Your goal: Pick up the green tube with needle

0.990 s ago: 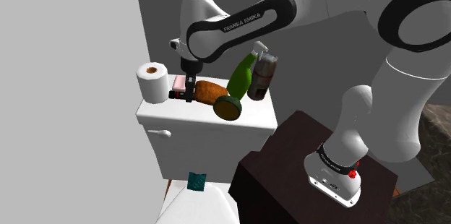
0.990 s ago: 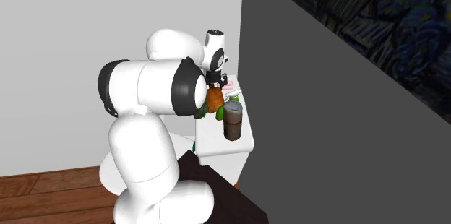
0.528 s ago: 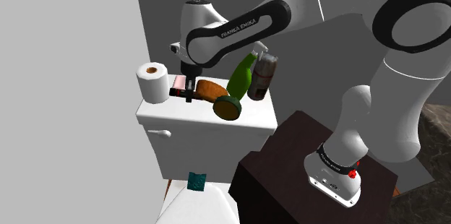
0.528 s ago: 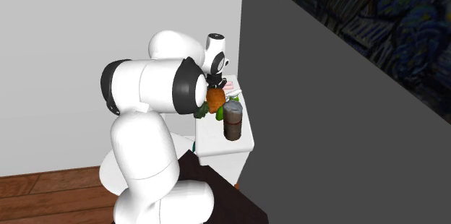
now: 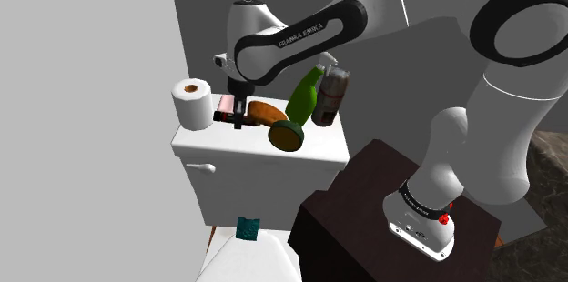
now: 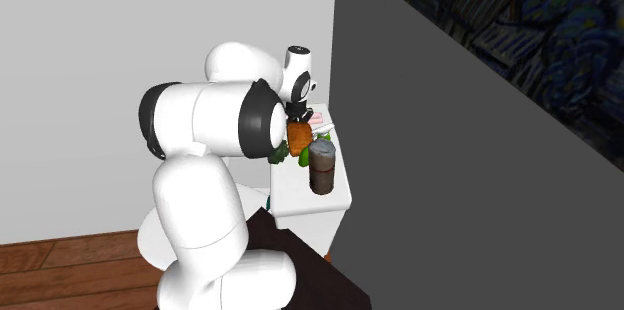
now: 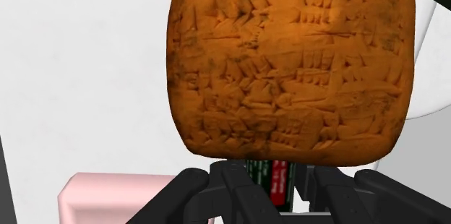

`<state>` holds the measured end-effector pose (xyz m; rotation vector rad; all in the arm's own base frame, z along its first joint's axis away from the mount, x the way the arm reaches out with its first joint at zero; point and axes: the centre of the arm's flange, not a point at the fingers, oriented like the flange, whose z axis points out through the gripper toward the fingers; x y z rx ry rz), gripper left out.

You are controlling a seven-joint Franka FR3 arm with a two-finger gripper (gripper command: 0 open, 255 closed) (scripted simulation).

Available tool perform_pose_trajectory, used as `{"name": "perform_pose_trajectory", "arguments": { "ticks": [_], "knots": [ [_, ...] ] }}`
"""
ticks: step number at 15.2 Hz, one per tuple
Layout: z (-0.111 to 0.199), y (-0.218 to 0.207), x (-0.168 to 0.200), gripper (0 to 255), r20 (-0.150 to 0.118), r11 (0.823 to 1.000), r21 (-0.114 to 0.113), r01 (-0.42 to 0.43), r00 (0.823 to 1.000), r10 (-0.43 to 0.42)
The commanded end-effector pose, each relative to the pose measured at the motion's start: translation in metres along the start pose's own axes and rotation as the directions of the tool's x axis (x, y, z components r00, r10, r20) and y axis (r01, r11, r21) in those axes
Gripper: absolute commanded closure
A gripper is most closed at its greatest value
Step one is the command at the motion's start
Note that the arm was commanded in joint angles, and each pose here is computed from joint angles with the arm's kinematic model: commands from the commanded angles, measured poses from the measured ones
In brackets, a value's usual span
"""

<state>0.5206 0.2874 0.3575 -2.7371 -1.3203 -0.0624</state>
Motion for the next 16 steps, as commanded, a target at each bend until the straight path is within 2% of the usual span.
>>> {"name": "perform_pose_trajectory", "arguments": {
  "ticks": [1,14,16],
  "knots": [
    [-0.006,-0.002,0.000,255,0.004,1.000,0.002,0.001,1.000,-0.001],
    [-0.074,-0.007,0.006,255,0.004,1.000,0.002,0.001,1.000,-0.001],
    [-0.075,-0.007,0.006,255,0.004,1.000,0.002,0.001,1.000,-0.001]
  ]
}}
